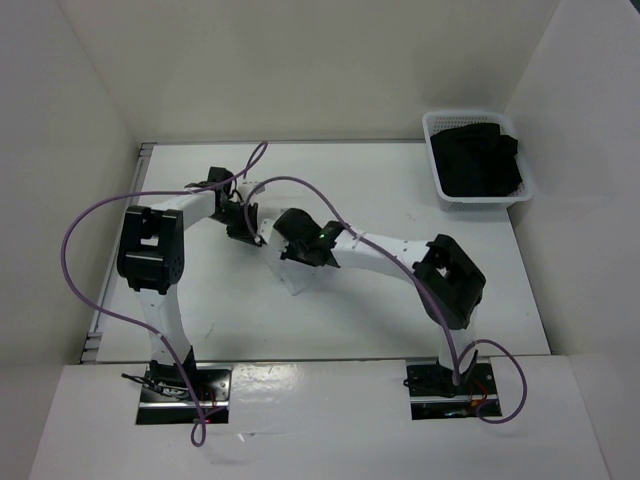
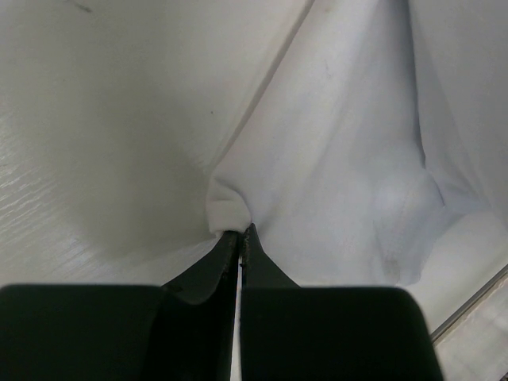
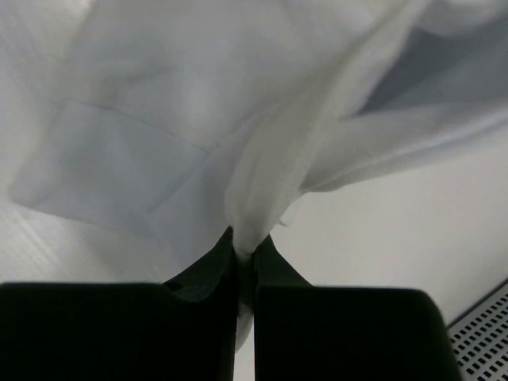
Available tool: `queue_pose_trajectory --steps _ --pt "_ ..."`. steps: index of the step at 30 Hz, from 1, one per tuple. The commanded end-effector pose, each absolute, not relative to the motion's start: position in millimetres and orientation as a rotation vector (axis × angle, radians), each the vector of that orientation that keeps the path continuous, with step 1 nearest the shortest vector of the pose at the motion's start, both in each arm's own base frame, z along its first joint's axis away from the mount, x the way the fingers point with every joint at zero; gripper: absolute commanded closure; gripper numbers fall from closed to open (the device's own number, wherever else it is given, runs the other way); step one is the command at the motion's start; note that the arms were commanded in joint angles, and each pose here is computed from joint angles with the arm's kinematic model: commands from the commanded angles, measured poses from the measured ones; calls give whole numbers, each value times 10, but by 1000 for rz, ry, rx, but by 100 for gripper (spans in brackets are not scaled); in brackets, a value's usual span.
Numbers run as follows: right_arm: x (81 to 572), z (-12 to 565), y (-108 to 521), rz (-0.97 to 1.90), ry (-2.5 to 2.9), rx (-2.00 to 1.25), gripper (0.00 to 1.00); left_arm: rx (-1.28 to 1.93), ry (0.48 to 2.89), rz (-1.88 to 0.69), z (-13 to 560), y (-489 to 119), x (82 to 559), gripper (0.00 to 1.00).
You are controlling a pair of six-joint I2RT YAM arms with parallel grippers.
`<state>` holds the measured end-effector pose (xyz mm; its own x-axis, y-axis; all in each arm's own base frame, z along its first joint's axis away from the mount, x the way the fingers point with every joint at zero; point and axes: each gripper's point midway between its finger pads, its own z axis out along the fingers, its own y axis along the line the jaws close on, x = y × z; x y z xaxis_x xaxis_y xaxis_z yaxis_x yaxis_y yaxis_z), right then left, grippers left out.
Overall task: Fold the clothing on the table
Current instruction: Fold the skirt
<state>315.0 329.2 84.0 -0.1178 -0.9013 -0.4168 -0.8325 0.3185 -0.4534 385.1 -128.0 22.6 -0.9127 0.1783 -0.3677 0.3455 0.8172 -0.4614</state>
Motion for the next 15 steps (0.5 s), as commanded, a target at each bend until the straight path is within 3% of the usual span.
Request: queue_pose_trajectory --steps 1,5,15 --pt "3691 1144 2862 -186 2007 -1314 100 433 2690 -795 219 -1327 3862 99" --pt "4029 1252 2501 -174 2044 -1180 100 435 2686 -807 227 -1340 3858 99" --pt "4169 1275 2326 -233 2040 -1147 100 435 2686 -807 227 -1340 3858 99"
